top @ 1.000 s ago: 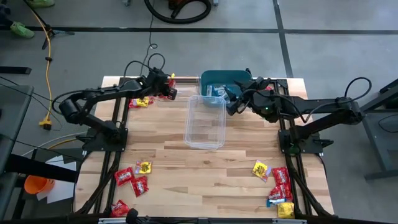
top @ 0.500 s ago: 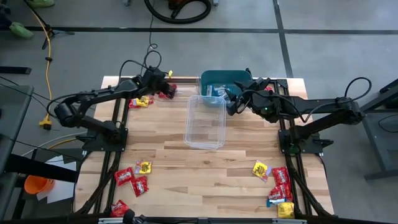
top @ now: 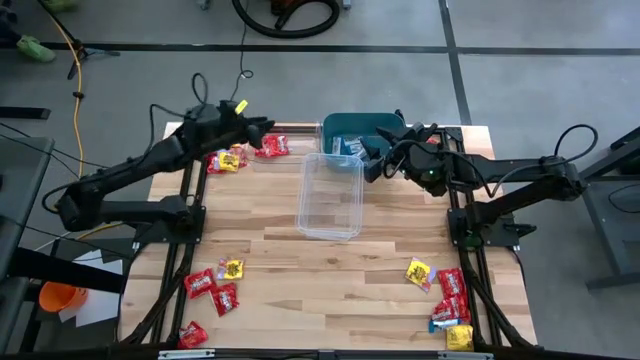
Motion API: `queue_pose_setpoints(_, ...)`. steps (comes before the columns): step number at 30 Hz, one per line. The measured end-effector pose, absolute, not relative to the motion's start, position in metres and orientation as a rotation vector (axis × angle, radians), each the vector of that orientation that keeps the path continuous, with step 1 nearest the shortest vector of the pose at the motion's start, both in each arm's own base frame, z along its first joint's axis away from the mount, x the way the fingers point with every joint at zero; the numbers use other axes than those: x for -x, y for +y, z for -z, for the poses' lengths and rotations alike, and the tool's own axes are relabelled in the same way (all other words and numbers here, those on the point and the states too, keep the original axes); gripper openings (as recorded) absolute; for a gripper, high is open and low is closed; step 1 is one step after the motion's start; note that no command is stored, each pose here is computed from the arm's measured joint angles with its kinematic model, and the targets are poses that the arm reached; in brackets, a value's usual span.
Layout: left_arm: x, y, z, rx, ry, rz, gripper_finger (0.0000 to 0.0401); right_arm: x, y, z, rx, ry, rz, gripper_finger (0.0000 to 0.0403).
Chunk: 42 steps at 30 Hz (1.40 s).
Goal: Sort candy
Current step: Put the red candy into the transparent bin
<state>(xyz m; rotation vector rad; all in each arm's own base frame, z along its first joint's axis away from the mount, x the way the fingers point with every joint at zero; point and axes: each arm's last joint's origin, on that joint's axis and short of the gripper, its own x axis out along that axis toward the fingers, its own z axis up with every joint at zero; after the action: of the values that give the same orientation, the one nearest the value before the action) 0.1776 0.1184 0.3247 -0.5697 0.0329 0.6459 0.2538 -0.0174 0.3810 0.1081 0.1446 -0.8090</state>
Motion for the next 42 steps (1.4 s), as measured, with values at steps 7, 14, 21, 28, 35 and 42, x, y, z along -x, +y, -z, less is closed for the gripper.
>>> queue_pose_setpoints(7, -0.196, 0.072, -0.343, 0.514, -0.047, -0.344, 0.0179, -0.258, -0.03, -0.386, -0.207, 0.093, 0.635, 0.0236)
queue_pose_setpoints(14, -0.218, 0.021, -0.354, 0.295, -0.119, 0.003, 0.0179, -0.262, -0.029, -0.39, -0.305, 0.117, 0.123, 0.0236)
queue_pose_setpoints(21, -0.222, 0.004, -0.357, 0.15, -0.168, -0.011, 0.0179, -0.263, -0.026, -0.398, -0.27, 0.055, 0.009, 0.0236)
queue_pose_setpoints(28, -0.222, 0.005, -0.356, 0.146, -0.163, -0.043, 0.0179, -0.263, -0.026, -0.398, -0.216, 0.054, 0.009, 0.0236)
queue_pose_setpoints(35, -0.222, 0.007, -0.356, 0.145, -0.164, -0.053, 0.0179, -0.263, -0.026, -0.397, -0.26, 0.06, 0.01, 0.0236)
queue_pose_setpoints(42, -0.222, 0.007, -0.356, 0.145, -0.163, -0.054, 0.0179, -0.263, -0.026, -0.396, -0.342, 0.071, 0.014, 0.0236)
